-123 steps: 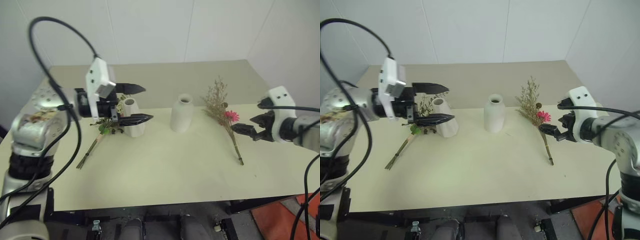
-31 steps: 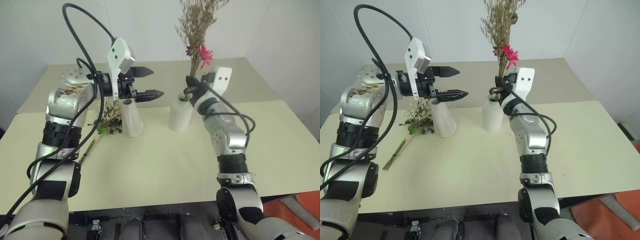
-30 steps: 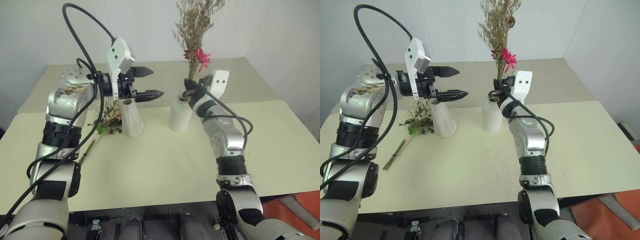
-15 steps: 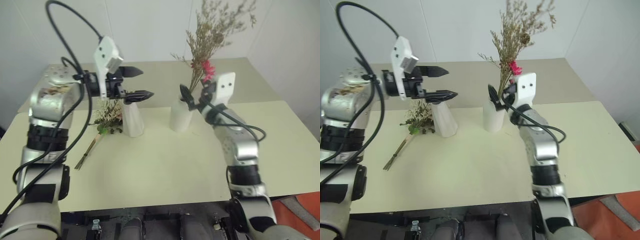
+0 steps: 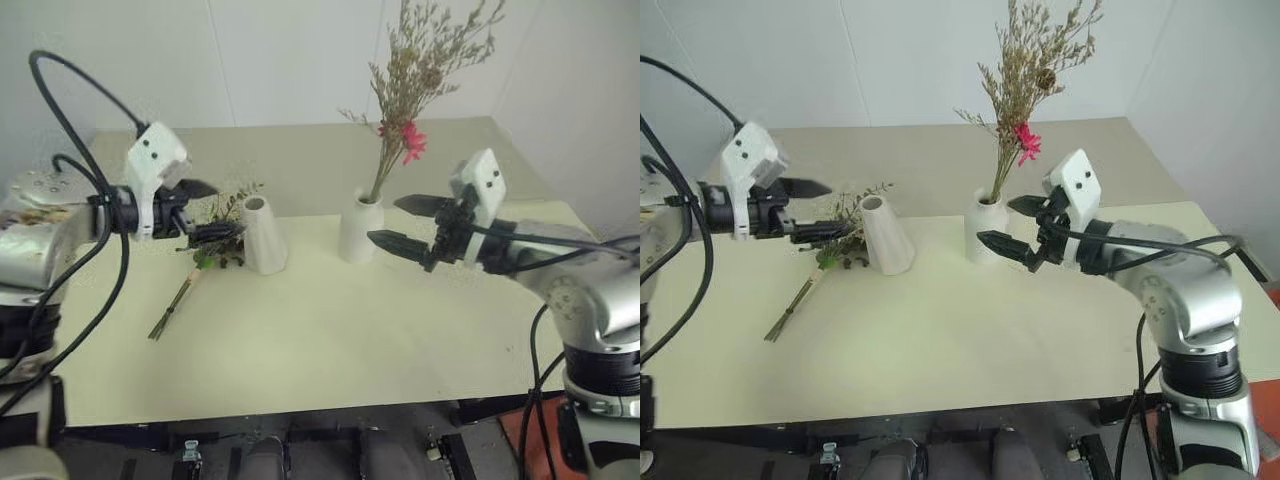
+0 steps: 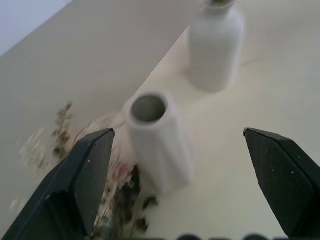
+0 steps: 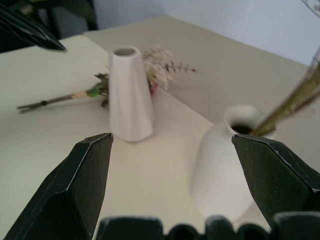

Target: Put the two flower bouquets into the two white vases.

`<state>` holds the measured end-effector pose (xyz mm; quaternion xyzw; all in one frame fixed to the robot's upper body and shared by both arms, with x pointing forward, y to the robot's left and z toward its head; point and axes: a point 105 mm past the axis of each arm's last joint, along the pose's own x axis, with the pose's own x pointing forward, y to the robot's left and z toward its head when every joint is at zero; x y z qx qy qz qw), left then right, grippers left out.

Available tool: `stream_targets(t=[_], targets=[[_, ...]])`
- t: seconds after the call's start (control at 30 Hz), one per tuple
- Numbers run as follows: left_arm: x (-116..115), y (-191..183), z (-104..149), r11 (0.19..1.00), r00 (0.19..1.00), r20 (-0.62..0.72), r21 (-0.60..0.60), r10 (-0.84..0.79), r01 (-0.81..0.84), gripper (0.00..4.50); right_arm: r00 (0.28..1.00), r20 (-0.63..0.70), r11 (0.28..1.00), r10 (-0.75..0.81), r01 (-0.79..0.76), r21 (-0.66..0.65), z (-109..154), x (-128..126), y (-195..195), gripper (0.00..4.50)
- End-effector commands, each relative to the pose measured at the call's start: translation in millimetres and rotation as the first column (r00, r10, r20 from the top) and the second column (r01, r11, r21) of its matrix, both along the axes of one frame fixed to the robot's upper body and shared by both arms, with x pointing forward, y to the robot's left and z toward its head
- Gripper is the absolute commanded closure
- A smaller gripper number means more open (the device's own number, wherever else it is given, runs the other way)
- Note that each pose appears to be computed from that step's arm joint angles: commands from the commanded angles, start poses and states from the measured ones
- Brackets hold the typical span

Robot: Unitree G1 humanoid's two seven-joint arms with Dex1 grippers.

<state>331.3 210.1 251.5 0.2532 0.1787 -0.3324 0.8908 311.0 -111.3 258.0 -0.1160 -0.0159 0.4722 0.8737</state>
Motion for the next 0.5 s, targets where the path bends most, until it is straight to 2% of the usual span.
stream_targets(t=[0.03, 0.17, 0.3, 0.5], targets=[[1, 13, -16, 0.983, 0.989, -0.038, 0.128, 0.14, -0.135, 0.0, 0.998, 0.037, 0.999, 0.041, -0.042, 0.017, 14, -5, -2, 0.04], [7, 37, -49, 0.902, 0.942, -0.066, 0.318, 0.329, -0.292, 0.0, 0.998, 0.039, 0.999, 0.047, -0.047, 0.002, 12, -5, -3, 0.04], [15, 34, -75, 0.9, 0.898, -0.195, 0.282, 0.393, -0.333, 0.0, 0.998, 0.045, 0.999, 0.044, -0.044, -0.009, 11, -6, -5, 0.04], [39, 39, -113, 0.844, 0.836, -0.247, 0.373, 0.49, -0.385, 0.0, 0.997, 0.073, 1.0, 0.022, -0.021, -0.004, 21, -7, -10, 0.04]])
